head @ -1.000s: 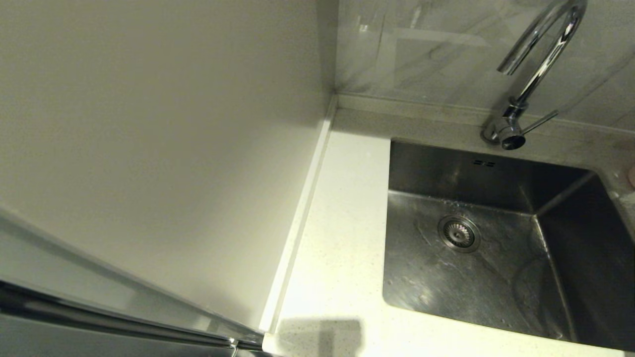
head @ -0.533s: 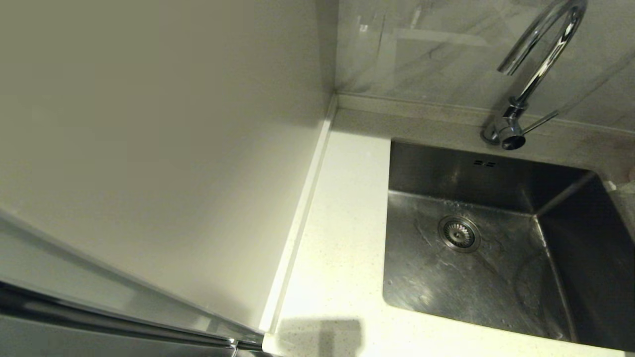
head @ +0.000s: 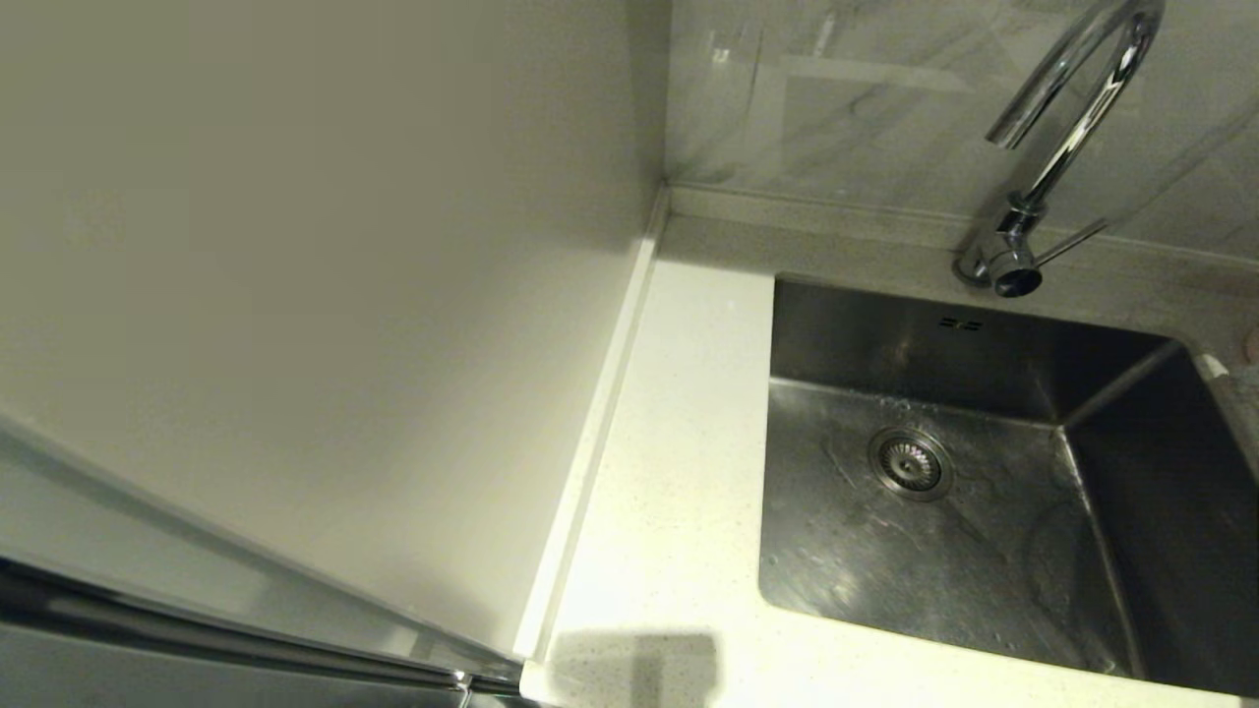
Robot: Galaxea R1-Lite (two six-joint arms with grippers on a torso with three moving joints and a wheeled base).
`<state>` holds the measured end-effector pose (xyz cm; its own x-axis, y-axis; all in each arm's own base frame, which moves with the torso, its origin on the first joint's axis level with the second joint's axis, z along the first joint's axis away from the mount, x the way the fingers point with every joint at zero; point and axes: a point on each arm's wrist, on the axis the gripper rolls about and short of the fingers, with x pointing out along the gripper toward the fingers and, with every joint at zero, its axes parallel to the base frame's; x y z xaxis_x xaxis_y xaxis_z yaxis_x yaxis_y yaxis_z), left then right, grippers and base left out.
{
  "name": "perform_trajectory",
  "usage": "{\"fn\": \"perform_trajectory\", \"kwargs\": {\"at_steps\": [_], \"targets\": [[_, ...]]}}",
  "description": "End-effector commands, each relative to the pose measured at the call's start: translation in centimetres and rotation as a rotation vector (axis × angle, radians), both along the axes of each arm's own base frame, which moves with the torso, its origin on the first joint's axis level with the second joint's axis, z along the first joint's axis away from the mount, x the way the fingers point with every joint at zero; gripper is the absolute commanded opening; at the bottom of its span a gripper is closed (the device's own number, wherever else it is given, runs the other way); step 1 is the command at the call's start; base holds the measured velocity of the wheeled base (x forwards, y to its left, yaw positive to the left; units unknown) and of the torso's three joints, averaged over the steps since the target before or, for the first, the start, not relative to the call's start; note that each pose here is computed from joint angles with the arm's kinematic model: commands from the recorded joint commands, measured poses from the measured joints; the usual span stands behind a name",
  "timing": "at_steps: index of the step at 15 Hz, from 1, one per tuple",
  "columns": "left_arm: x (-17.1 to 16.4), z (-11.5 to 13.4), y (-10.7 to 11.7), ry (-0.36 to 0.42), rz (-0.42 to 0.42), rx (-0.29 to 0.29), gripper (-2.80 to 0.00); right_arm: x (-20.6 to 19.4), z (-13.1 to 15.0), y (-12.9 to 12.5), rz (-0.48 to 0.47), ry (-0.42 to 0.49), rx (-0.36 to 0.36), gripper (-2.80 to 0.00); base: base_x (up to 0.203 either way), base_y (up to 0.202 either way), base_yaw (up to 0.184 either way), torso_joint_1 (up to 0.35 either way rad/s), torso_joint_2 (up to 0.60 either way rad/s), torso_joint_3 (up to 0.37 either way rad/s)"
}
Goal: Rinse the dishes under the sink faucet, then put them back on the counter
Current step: Put a bowl into the sink
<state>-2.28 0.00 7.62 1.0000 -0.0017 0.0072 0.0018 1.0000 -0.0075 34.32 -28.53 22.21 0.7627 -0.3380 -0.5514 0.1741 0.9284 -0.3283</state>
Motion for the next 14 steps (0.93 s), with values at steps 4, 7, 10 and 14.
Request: {"fn": "perform_trajectory", "kwargs": {"at_steps": [4,7,10,14], "targets": [[0.0,-0.1,0.0,0.003,0.000,0.000,-2.80,-0.4,0.8,0.2,-0.020,-0.029,0.023,-2.80,0.000,0.000,0.000,0.000,0.00,0.000],[0.0,-0.1,0.0,0.003,0.000,0.000,-2.80,-0.9,1.4,0.7,-0.034,-0.036,0.063,-2.80,0.000,0.000,0.000,0.000,0.00,0.000],[0.0,-0.1,0.0,0.003,0.000,0.000,-2.80,-1.4,1.6,1.3,-0.032,-0.017,0.107,-2.80,0.000,0.000,0.000,0.000,0.00,0.000],[0.0,-0.1,0.0,0.003,0.000,0.000,-2.80,-3.7,4.3,4.6,0.086,-0.039,0.261,-2.80,0.000,0.000,0.000,0.000,0.00,0.000]]}}
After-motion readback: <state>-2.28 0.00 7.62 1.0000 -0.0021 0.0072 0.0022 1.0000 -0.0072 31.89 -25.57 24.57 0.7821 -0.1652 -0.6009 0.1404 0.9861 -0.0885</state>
